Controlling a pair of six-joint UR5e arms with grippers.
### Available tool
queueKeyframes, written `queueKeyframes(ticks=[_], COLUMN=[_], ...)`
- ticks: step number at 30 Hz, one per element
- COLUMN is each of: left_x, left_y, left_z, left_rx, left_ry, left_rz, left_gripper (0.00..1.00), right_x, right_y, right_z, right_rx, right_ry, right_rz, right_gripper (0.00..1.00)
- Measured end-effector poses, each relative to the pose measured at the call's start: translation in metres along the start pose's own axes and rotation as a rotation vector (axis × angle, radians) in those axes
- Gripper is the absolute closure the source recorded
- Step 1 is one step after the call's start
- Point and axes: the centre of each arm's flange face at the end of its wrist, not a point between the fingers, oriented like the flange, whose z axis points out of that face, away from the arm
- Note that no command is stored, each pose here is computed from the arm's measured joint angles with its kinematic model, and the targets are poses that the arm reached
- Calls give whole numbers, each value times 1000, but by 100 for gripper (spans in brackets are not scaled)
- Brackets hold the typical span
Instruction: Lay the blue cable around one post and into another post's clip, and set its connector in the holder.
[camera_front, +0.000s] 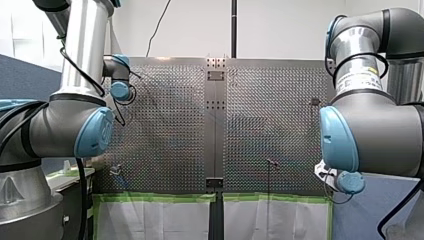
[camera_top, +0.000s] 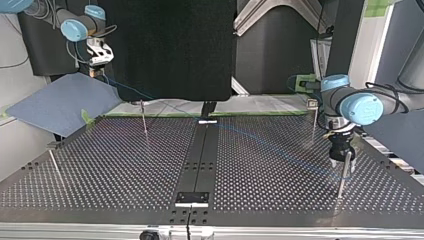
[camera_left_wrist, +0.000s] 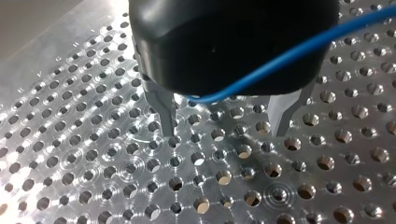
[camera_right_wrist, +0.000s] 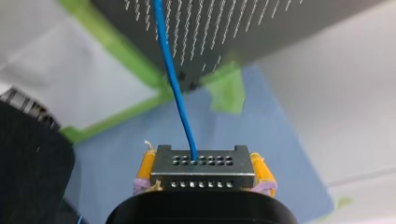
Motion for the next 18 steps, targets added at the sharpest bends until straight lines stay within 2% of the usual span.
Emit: queueKeyframes(ticks=[4, 10, 15, 18], left_x=[0, 0, 0, 0], left_y=[0, 1, 1, 1], left_z=[0, 0, 0, 0], left_rx=[-3, -7, -7, -7], left_ry=[-3, -5, -6, -5], left_rz=[0, 0, -1, -1], left_gripper=[2, 2, 2, 2], right_x=[-4, 0, 16, 28], right_y=[27, 54, 76, 91], right_z=[-14, -29, -28, -22], right_rx=[-47, -96, -129, -147], right_ry=[10, 46, 115, 166], right_rz=[27, 49, 56, 57], right_gripper=[100, 100, 100, 100])
